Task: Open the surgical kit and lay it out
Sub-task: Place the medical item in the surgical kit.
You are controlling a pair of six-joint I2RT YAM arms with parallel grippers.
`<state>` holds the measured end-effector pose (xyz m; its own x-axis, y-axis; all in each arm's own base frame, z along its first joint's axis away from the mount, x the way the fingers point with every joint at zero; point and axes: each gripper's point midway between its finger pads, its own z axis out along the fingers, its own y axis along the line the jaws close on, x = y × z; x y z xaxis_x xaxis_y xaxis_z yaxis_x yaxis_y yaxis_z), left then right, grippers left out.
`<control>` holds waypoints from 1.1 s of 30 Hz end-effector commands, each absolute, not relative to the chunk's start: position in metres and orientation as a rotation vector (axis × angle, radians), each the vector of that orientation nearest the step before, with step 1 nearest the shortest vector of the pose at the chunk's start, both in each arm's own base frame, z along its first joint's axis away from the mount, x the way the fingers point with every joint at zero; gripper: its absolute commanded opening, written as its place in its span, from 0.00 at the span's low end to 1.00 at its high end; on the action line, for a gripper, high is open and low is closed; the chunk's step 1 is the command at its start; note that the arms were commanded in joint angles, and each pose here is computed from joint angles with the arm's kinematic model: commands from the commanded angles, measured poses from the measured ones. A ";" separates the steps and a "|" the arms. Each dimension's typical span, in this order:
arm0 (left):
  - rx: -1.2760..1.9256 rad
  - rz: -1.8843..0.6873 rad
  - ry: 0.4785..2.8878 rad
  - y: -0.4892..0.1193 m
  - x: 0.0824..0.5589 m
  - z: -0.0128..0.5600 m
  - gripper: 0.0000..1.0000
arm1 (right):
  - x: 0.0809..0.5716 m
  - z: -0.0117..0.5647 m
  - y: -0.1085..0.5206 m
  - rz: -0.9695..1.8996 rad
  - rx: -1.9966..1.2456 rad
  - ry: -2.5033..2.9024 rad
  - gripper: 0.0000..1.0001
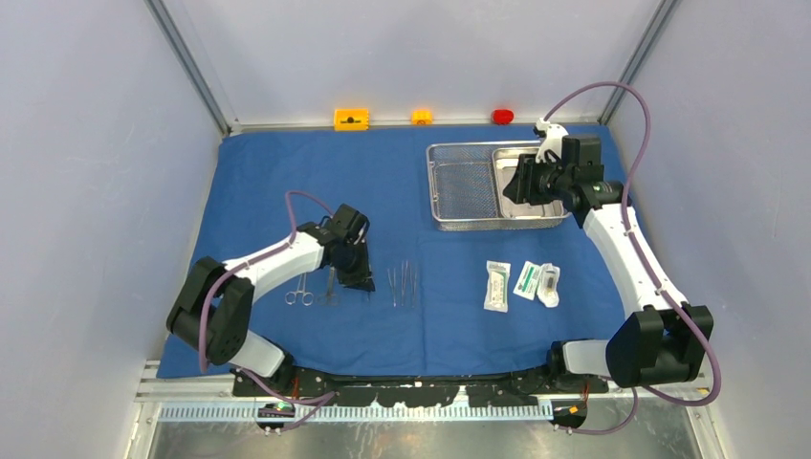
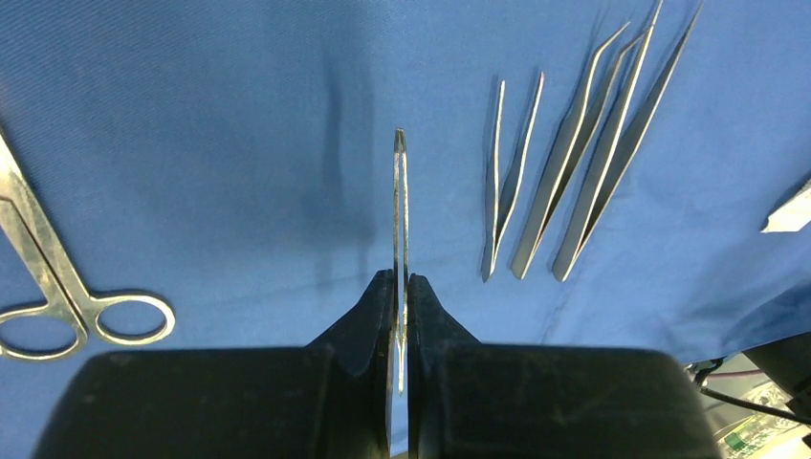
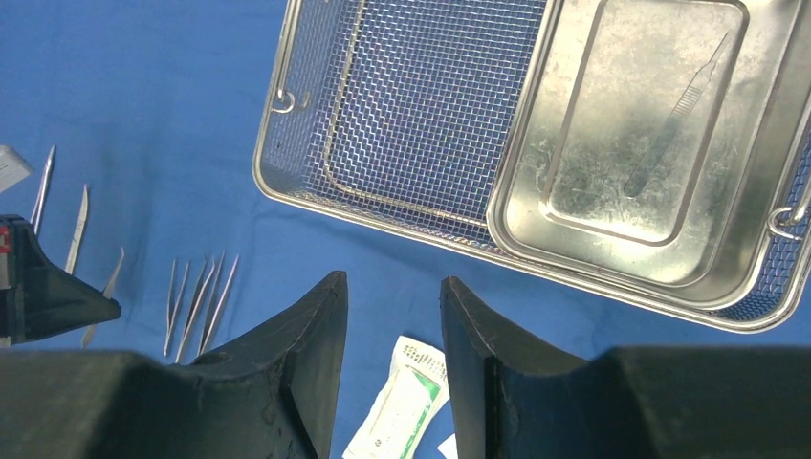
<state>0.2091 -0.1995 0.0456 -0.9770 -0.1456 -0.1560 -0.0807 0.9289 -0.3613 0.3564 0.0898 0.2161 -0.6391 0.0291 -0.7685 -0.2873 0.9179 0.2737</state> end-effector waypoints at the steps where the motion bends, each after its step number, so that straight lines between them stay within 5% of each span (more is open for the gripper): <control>1: -0.144 -0.558 2.854 -0.214 0.225 0.051 0.00 | 0.362 0.226 0.085 0.444 -0.192 2.173 0.45; 33: -0.108 -0.527 2.901 -0.230 0.217 0.032 0.00 | 0.358 0.217 0.085 0.441 -0.207 2.190 0.45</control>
